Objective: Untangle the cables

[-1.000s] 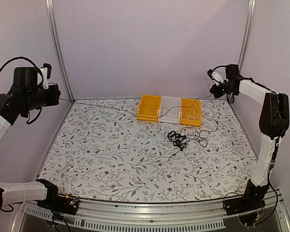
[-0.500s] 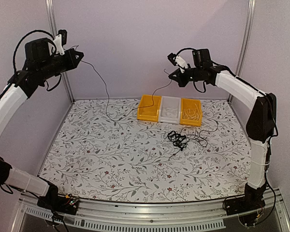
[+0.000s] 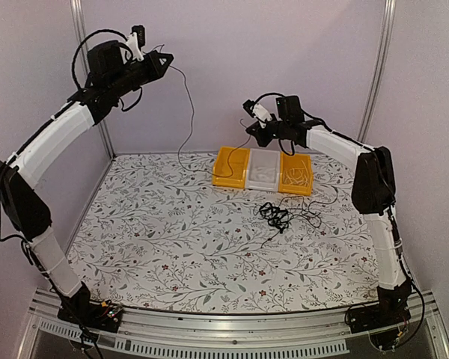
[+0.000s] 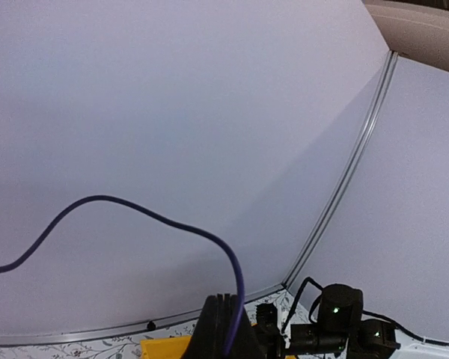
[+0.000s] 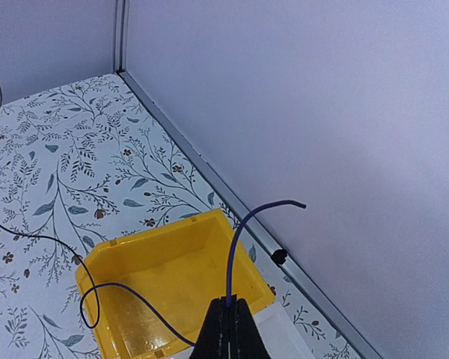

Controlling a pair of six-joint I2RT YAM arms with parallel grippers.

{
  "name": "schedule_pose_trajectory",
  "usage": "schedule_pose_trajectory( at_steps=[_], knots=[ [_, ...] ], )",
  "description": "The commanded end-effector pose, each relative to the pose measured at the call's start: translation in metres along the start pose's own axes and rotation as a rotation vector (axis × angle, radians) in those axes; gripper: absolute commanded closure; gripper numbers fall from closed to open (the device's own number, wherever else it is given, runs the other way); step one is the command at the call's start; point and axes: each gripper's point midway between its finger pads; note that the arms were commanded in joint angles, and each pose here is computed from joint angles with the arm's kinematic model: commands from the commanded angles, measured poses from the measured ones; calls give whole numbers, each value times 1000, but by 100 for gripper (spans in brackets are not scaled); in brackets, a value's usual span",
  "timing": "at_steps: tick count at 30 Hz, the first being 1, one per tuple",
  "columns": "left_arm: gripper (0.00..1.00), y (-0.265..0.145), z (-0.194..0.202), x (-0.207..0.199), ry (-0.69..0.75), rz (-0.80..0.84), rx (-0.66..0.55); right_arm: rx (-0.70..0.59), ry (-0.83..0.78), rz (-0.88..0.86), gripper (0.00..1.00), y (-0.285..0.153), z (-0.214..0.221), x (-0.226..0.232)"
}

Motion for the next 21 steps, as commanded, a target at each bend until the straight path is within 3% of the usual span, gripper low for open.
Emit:
schedule_pose_trajectory(
  at_steps=[1,6,11,16,21],
  knots=[
    [100,28,-12,-36,-37,153,-80,-58,-22,128,100,23,-7,-17],
    [100,68,18,-42,-76,217,-58,-51,-63,173,100,35,6,-21],
    [100,90,37,-54,-118,293,-44,-12,-80,77,99,49,32,4],
    [100,105,42,-57,-172,348,-65,4,-102,-133,73,50,47,51],
    [100,110,42,-54,-181,350,-85,-1,-76,-165,56,29,34,55]
  ],
)
Point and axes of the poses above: each gripper's point midway between its finger pads, its own y axis out along the fingers, its own x axis along the line the jaws close on, z = x × y, and after that the axes turned 11 degrees about -y, right-handed
